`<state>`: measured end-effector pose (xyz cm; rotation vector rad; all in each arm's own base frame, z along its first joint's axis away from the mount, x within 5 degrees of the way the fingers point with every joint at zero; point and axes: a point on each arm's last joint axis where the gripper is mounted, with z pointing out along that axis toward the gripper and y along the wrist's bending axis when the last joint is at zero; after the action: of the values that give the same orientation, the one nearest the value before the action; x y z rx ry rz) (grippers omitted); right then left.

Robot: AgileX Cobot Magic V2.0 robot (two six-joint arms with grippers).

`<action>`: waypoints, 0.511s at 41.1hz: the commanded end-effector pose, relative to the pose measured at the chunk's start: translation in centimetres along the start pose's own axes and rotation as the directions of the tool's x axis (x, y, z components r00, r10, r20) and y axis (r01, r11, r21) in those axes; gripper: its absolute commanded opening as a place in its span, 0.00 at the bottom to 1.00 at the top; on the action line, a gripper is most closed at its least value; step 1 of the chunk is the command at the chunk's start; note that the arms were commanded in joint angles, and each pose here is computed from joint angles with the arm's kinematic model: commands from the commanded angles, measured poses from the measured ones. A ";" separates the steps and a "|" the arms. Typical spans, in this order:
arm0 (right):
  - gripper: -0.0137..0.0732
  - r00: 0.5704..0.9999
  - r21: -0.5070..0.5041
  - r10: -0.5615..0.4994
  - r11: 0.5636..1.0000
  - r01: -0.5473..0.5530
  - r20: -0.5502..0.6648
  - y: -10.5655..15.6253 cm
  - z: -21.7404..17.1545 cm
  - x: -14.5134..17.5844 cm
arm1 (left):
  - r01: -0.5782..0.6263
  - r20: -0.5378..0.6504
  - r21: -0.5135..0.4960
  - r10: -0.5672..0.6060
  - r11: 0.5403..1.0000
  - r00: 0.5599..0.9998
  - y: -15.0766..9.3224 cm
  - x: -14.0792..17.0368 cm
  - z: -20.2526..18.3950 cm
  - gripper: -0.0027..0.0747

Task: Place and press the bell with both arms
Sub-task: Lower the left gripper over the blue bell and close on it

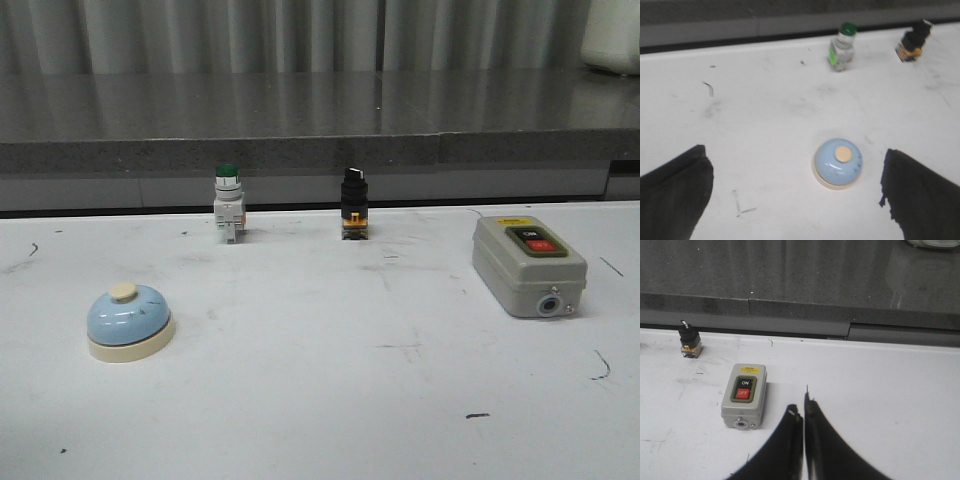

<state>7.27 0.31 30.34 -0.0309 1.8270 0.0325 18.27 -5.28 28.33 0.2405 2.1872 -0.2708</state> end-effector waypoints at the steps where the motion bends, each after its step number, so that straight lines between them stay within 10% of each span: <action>1: 0.20 0.995 0.006 0.002 1.000 -0.002 0.100 0.0 -0.2 -1.7 | -0.056 -0.014 0.056 0.056 0.997 0.998 -1.6 -2.5 2.3 0.86; 21: 0.20 0.995 0.006 0.002 1.000 -0.002 0.100 0.0 -0.2 -1.7 | -0.151 -0.421 0.123 0.189 0.981 0.887 -3.7 -3.3 14.8 0.86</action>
<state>7.27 0.31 30.34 -0.0309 1.8270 0.0325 29.36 -12.49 21.96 0.5840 2.6116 -0.2237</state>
